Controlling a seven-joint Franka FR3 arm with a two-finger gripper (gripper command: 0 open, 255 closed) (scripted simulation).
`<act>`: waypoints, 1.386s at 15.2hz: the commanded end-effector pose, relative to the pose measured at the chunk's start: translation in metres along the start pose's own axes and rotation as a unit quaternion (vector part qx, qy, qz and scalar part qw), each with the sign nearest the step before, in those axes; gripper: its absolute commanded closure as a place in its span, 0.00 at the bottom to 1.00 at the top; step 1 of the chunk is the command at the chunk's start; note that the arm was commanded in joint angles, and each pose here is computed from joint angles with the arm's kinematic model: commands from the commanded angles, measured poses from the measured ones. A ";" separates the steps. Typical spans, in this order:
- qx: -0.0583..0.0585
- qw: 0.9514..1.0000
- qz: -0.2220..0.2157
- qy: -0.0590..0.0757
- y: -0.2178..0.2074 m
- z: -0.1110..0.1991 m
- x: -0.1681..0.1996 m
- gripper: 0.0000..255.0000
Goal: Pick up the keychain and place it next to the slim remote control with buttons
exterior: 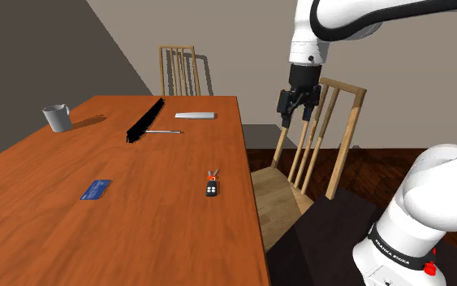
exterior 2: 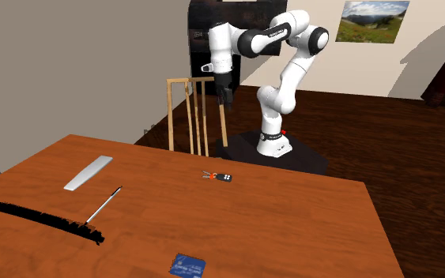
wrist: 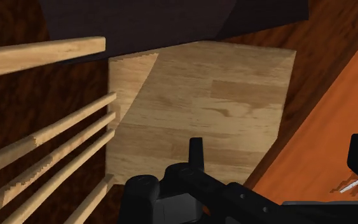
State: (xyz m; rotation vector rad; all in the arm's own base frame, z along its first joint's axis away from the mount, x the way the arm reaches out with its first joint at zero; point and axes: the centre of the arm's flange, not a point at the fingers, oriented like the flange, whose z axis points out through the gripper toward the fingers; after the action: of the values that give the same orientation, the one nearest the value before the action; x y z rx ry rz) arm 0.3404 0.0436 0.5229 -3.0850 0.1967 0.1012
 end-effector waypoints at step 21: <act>-0.002 0.980 0.199 0.015 -0.224 0.146 0.111 0.00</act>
State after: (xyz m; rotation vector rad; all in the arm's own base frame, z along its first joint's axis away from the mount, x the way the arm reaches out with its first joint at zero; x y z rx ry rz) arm 0.4619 0.2485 0.3860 -3.0122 0.7758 0.0695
